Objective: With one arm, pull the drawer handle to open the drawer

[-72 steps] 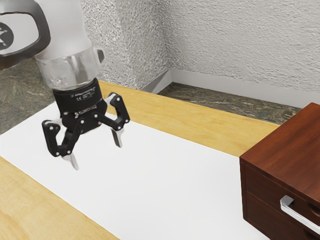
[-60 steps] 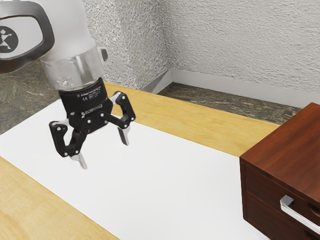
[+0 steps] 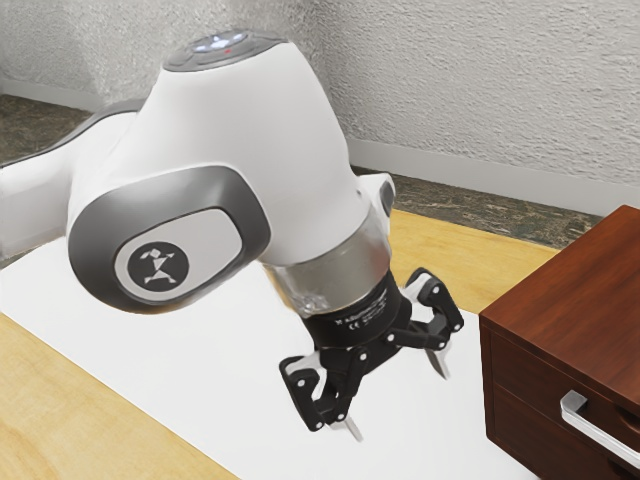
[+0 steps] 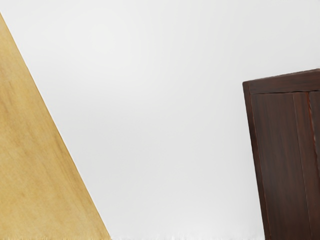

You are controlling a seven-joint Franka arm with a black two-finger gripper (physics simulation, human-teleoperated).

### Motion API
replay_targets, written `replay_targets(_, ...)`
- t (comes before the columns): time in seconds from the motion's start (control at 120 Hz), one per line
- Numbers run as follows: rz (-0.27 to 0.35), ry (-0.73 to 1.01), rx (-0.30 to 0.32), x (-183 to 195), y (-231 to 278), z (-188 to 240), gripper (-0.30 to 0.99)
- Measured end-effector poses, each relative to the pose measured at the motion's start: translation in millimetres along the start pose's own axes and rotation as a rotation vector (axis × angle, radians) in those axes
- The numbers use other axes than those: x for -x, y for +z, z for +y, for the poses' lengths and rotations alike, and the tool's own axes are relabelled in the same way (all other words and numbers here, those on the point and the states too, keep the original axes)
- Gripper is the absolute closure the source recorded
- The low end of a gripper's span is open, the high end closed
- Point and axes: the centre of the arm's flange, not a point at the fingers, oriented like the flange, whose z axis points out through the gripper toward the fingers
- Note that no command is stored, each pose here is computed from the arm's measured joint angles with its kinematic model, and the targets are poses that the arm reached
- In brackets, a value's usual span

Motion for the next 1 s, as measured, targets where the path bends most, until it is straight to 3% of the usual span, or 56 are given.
replay_targets(0.183, -0.010, -0.024, 0.084, 15, 17, 22, 0.00)
replay_targets(0.333, -0.041, 0.001, 0.127, 51, 21, 26, 0.00)
replay_targets(0.5, -0.040, -0.019, 0.132, 64, 45, 39, 0.00)
replay_targets(0.8, -0.112, -0.085, 0.140, 87, 59, 46, 0.00)
replay_targets(1.0, -0.095, -0.114, 0.136, 83, 73, 52, 0.00)
